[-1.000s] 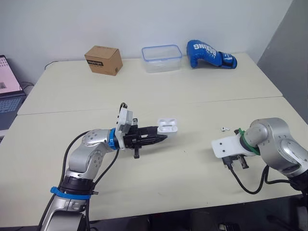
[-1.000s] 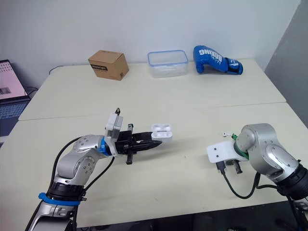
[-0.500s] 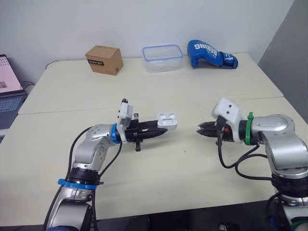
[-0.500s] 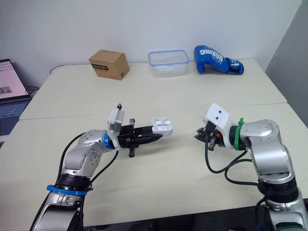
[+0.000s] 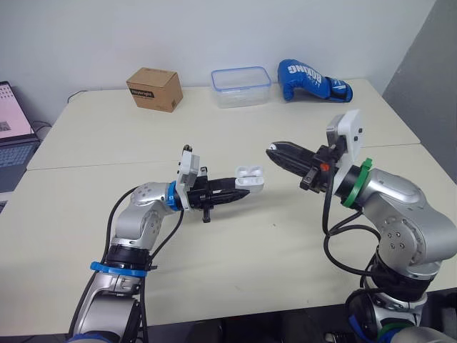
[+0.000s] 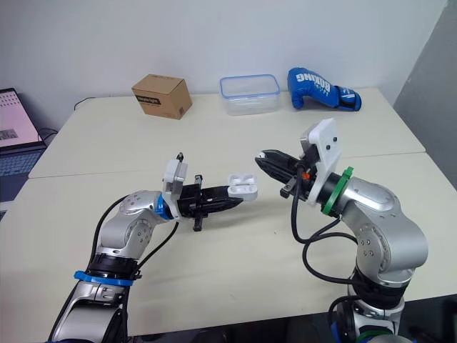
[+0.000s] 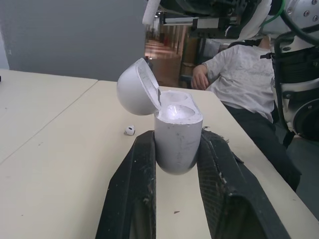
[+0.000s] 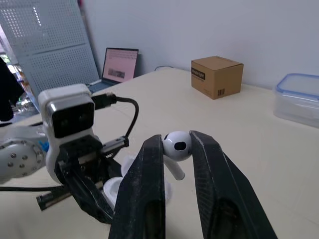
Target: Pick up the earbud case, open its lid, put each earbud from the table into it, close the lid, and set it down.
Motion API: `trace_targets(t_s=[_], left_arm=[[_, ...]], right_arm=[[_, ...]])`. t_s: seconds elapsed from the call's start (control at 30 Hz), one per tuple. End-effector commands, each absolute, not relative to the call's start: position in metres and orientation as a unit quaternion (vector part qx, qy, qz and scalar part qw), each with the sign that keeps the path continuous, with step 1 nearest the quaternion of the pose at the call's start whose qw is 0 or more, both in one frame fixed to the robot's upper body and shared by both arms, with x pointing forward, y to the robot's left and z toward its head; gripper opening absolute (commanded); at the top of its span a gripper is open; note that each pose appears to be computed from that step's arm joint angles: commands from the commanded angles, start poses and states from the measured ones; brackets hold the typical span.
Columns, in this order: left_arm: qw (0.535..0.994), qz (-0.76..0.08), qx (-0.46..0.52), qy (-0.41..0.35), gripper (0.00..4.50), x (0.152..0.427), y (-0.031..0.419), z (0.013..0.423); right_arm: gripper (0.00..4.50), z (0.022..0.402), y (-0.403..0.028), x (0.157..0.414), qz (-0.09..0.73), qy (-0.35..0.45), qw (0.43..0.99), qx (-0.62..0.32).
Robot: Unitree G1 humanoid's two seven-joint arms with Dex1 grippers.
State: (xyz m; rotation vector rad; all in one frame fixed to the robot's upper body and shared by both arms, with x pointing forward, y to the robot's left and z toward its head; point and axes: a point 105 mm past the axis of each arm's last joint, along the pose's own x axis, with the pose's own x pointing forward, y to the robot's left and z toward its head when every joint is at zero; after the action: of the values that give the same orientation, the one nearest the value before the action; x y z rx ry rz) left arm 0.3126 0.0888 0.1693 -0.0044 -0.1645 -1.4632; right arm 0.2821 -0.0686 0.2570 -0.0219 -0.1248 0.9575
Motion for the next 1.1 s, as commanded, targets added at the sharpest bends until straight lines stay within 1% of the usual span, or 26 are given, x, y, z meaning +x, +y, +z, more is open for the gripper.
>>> trace_targets(t_s=[0.03,0.2,0.4,0.5,0.63,0.83,1.1], left_arm=[[0.736,-0.67,0.01,-0.096,0.79,0.313,0.088,0.178],[0.742,-0.663,0.015,-0.101,0.79,0.316,0.089,0.178],[0.744,-0.659,0.016,-0.109,0.79,0.317,0.087,0.18],[0.743,-0.66,0.014,-0.11,0.79,0.317,0.086,0.182],[0.744,-0.659,0.011,-0.114,0.79,0.318,0.084,0.186],[0.745,-0.657,0.012,-0.117,0.79,0.318,0.082,0.189],[0.747,-0.654,0.019,-0.117,0.79,0.32,0.079,0.189]], right_arm=[[0.4,0.267,-0.058,0.272,0.474,-0.072,0.878,-0.001],[0.4,0.259,-0.05,0.265,0.483,-0.037,0.874,0.037],[0.4,0.25,-0.048,0.263,0.469,-0.007,0.88,0.074],[0.4,0.245,-0.049,0.265,0.456,0.004,0.886,0.082],[0.4,0.235,-0.052,0.273,0.43,0.022,0.898,0.085],[0.4,0.231,-0.046,0.276,0.425,0.028,0.901,0.086],[0.4,0.238,-0.036,0.279,0.432,0.021,0.897,0.089]])
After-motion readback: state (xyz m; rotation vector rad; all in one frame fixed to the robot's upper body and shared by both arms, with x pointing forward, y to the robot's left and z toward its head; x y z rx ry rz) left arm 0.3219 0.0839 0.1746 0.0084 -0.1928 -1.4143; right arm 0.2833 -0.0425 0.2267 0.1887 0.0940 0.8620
